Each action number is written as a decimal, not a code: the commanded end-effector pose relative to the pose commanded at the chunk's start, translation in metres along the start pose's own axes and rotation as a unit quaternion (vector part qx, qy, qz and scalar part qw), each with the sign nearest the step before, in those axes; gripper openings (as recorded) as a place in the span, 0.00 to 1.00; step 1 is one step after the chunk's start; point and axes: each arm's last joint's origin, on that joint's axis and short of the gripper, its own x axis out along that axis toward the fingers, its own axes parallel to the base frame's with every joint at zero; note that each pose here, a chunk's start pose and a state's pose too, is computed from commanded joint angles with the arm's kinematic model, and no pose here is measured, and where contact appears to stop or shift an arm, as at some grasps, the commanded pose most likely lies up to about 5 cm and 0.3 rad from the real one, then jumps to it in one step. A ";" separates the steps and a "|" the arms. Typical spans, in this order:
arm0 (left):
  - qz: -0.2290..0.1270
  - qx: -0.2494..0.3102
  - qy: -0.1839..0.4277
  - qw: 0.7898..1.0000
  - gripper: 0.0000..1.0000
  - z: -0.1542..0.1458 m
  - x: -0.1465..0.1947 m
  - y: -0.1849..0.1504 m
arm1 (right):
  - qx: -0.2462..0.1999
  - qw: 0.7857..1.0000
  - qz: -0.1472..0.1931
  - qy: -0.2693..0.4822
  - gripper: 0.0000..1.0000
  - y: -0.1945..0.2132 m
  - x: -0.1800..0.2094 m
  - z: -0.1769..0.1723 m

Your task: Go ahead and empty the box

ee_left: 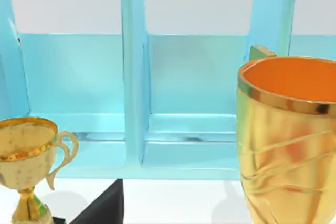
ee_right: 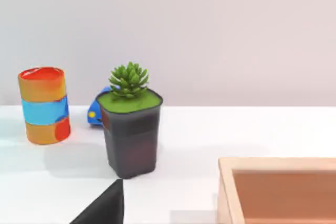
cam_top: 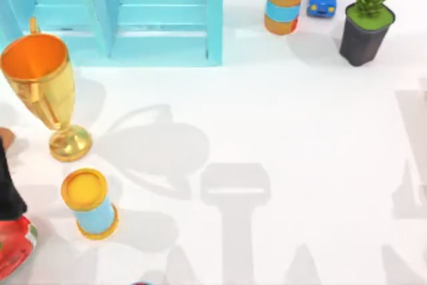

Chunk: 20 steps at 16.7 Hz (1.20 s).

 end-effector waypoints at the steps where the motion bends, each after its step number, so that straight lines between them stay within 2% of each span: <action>1: 0.000 0.000 0.000 1.000 1.00 0.000 0.000 0.000 | 0.000 1.000 0.000 0.000 1.00 0.000 0.000 0.000; 3: 0.000 0.000 0.000 1.000 1.00 0.000 0.000 0.000 | -0.002 1.000 -0.003 0.006 1.00 -0.001 0.000 0.002; 6: 0.000 0.000 0.000 1.000 1.00 0.000 0.000 0.000 | -0.021 0.998 -0.026 0.051 1.00 -0.005 0.001 0.018; 9: 0.000 0.000 0.000 1.000 1.00 0.000 0.000 0.000 | -0.049 0.987 -0.056 0.139 1.00 -0.014 0.008 0.046; 11: 0.000 0.000 0.000 1.000 1.00 0.000 0.000 0.000 | -0.063 0.970 -0.073 0.223 1.00 -0.023 0.021 0.065; 13: 0.000 0.000 0.000 1.000 1.00 0.000 0.000 0.000 | -0.070 0.940 -0.082 0.323 1.00 -0.036 0.041 0.079; 15: 0.000 0.000 0.000 1.000 1.00 0.000 0.000 0.000 | -0.067 0.900 -0.082 0.423 1.00 -0.053 0.064 0.086; 20: 0.000 0.000 0.000 1.000 1.00 0.000 0.000 0.000 | -0.037 0.794 -0.056 0.604 1.00 -0.104 0.113 0.091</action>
